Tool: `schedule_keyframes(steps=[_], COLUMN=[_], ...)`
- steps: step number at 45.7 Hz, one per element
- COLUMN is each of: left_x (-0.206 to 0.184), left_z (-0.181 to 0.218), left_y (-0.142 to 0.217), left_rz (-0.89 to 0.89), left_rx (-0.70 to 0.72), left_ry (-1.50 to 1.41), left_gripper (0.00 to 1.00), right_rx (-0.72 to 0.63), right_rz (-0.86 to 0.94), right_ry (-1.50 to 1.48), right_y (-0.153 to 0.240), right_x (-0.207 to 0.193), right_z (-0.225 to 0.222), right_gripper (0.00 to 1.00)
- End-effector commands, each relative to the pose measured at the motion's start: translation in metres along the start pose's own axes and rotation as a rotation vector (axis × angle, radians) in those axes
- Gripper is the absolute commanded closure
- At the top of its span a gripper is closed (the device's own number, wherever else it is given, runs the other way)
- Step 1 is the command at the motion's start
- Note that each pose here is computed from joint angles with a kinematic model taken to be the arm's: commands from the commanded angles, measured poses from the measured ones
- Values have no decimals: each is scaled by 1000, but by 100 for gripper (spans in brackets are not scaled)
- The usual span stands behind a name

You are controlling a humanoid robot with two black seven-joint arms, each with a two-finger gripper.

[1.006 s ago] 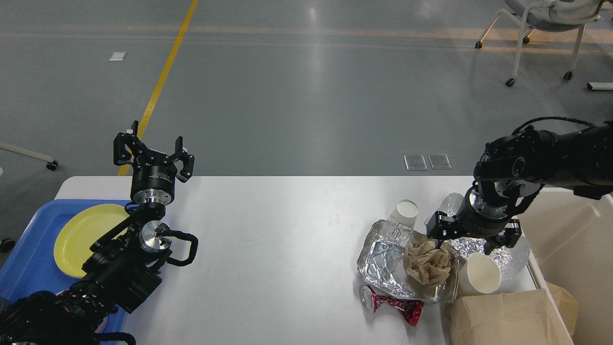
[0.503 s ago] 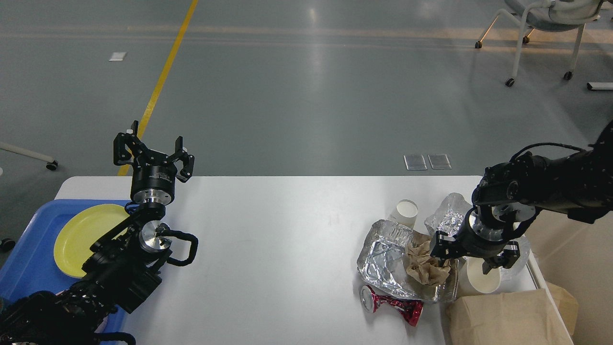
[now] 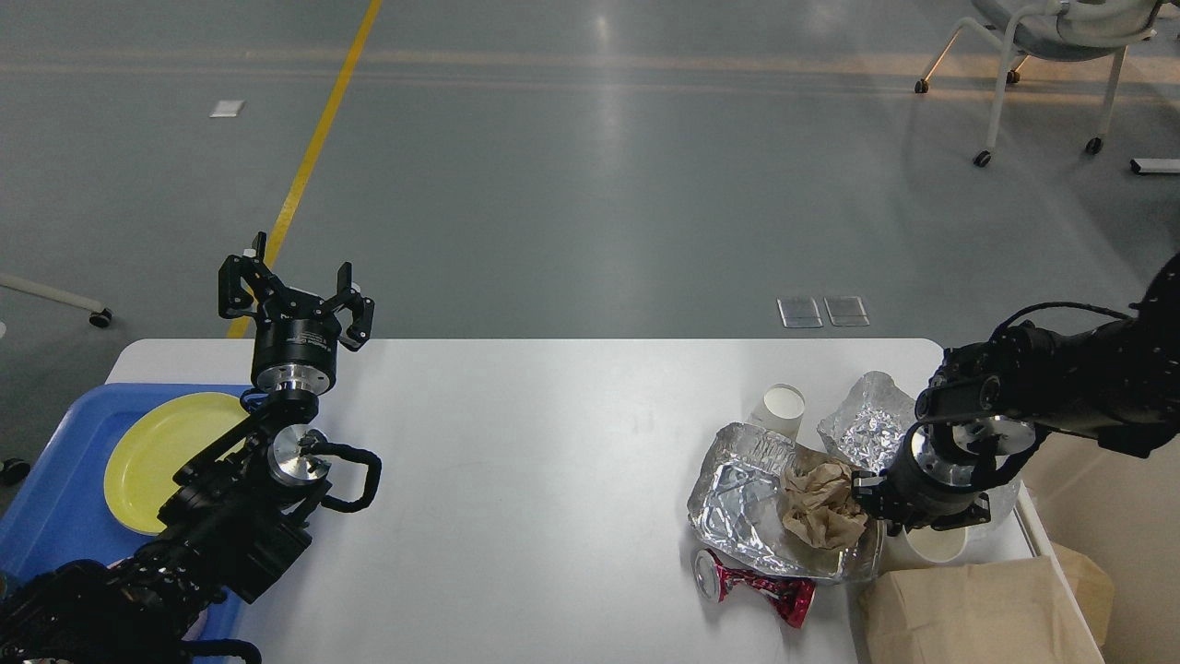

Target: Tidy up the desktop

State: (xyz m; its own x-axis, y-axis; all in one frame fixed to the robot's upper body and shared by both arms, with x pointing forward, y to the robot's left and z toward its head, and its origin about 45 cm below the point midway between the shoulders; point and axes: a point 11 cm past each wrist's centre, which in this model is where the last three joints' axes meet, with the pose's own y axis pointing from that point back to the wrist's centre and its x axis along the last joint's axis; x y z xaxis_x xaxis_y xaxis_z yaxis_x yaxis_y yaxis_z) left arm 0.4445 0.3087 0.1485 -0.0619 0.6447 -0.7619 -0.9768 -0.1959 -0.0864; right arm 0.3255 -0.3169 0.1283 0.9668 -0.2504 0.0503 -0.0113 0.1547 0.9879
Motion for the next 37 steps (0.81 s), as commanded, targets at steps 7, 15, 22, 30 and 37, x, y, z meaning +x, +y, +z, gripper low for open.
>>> schedule_keyframes(steps=[7, 15, 22, 30, 37], left_x=[0, 0, 0, 0, 0], left_z=[0, 0, 0, 0, 0], left_y=[0, 0, 0, 0, 0], left_rz=[0, 0, 0, 0, 0], left_rx=[0, 0, 0, 0, 0], left_ry=[0, 0, 0, 0, 0], left_gripper=[0, 0, 0, 0, 0], right_rx=[-3, 9, 48, 108, 206], right_rz=[17, 46, 44, 74, 98], right_ry=[-18, -35, -28, -8, 54], right_y=[4, 32, 80, 147, 225], right_x=[4, 24, 46, 68, 70], right_z=[7, 14, 14, 10, -7], right_gripper=[100, 100, 100, 100, 100])
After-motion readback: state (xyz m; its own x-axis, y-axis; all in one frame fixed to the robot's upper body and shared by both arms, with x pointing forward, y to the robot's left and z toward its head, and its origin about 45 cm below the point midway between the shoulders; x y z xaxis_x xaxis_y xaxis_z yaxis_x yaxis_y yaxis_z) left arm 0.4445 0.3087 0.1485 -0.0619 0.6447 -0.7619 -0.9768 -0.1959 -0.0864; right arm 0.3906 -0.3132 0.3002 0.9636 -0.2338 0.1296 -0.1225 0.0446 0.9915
